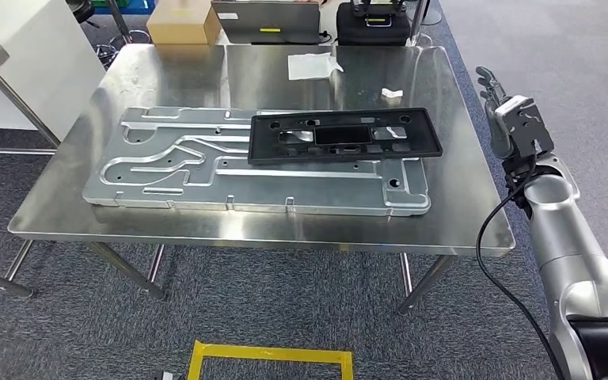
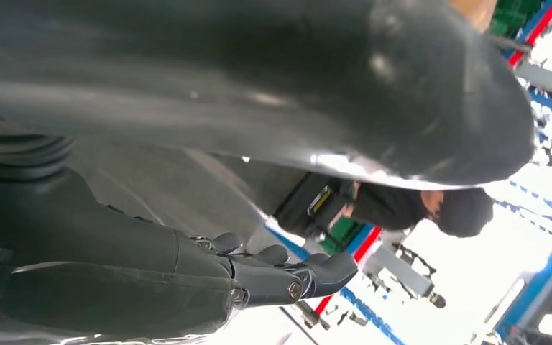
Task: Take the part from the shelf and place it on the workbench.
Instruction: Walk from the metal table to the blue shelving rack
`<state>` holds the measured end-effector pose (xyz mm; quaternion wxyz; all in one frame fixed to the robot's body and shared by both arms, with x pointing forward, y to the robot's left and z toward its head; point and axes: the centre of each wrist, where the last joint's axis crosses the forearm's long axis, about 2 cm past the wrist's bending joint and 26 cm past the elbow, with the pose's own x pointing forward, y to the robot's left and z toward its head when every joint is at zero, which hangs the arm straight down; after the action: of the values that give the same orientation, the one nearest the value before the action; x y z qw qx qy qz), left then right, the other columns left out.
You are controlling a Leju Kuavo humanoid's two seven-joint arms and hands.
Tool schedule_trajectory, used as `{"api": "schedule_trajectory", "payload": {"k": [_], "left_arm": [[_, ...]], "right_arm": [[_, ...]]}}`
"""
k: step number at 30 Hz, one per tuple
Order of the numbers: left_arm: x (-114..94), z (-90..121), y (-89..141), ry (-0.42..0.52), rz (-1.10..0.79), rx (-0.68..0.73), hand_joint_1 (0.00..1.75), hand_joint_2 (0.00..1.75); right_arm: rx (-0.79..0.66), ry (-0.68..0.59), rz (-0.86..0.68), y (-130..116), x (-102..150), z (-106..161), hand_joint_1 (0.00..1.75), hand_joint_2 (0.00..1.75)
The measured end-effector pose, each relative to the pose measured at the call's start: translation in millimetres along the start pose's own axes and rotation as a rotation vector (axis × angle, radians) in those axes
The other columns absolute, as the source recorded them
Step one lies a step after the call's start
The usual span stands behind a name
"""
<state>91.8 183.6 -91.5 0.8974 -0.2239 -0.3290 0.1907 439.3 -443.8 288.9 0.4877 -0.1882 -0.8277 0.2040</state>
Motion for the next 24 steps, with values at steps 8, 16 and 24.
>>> {"api": "schedule_trajectory", "payload": {"k": [8, 16, 24], "left_arm": [[2.3, -1.4, -0.6, 0.002, -0.005, 0.003, 0.0, 0.0], [-1.1, 0.9, 0.9, 0.005, -0.003, 0.004, 0.0, 0.0], [-5.1, 3.8, 3.0, 0.005, 0.004, -0.001, 0.0, 0.0]], "right_arm": [[-0.002, 0.001, -0.011, -6.3, -5.4, -2.5, 0.0, 0.0], [0.033, 0.052, -0.013, 6.0, -20.5, 10.0, 0.0, 0.0], [0.052, 0.064, -0.045, 14.2, -28.1, 21.5, 0.0, 0.0]]}}
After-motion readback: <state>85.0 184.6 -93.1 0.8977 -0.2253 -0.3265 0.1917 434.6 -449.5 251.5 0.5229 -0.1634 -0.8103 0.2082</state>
